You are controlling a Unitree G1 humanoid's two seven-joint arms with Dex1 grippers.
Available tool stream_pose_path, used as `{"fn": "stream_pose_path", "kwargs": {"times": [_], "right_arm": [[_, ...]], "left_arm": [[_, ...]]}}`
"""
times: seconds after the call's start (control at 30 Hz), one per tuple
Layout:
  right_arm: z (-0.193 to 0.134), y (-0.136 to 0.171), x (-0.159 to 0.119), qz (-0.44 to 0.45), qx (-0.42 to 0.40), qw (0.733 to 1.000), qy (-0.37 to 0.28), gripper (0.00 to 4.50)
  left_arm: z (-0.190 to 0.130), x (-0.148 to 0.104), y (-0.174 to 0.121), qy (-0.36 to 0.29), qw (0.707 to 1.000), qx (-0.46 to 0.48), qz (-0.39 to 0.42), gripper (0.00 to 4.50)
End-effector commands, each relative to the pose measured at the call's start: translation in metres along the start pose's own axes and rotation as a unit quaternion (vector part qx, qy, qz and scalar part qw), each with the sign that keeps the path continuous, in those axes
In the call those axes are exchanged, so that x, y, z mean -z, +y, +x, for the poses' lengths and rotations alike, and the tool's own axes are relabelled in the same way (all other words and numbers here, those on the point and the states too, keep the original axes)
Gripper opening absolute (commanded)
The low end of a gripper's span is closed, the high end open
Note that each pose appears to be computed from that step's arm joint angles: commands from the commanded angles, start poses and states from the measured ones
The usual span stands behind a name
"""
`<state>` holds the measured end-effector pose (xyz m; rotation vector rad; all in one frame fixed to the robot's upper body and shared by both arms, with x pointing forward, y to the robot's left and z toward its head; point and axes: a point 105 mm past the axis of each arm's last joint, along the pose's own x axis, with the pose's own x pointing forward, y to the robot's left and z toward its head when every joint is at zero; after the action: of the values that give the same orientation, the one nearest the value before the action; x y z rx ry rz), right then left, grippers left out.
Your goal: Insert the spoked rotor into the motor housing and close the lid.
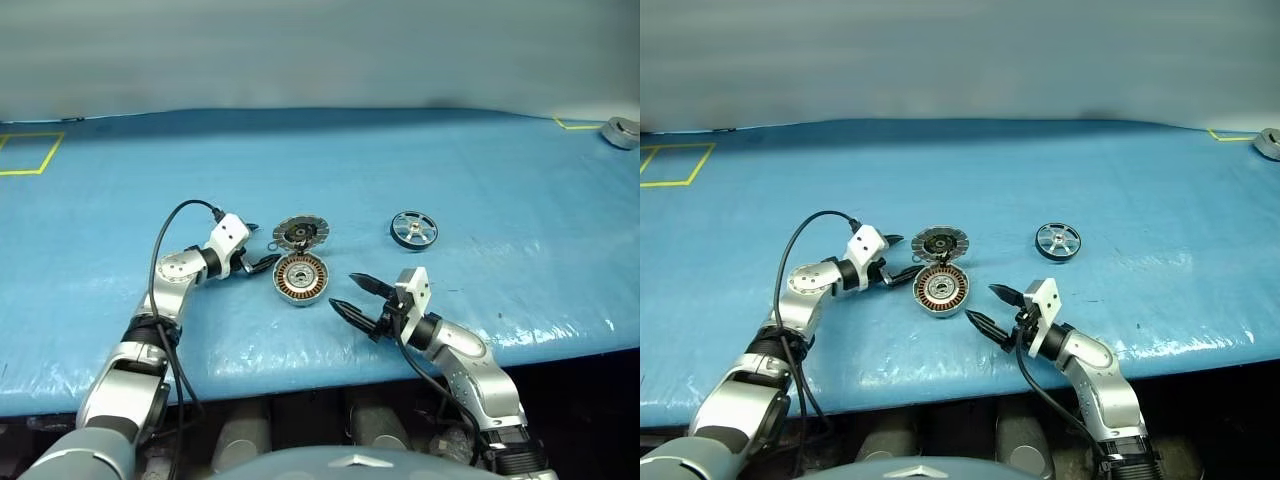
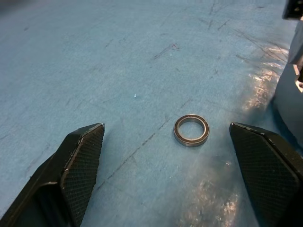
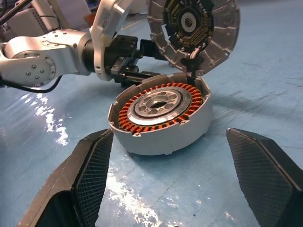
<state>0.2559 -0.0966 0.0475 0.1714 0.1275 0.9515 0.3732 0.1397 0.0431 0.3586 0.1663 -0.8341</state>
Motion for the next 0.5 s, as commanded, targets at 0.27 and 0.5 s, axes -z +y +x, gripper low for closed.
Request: {"fn": "stream_pose_path", "kwargs": {"times": [0.27,0.5], "right_arm": [[0.000,-0.002,-0.011,-0.021,0.005,1.000,-0.018,4.05],[0.002,-0.005,-0.010,-0.027,0.010,1.000,-0.014,4.05]], "left_arm": [[0.003,0.017,-0.011,0.035,0.999,0.027,0.002,2.62],[-0.013,0.038,-0.009,0.065,0.998,0.008,-0.010,1.04]]}}
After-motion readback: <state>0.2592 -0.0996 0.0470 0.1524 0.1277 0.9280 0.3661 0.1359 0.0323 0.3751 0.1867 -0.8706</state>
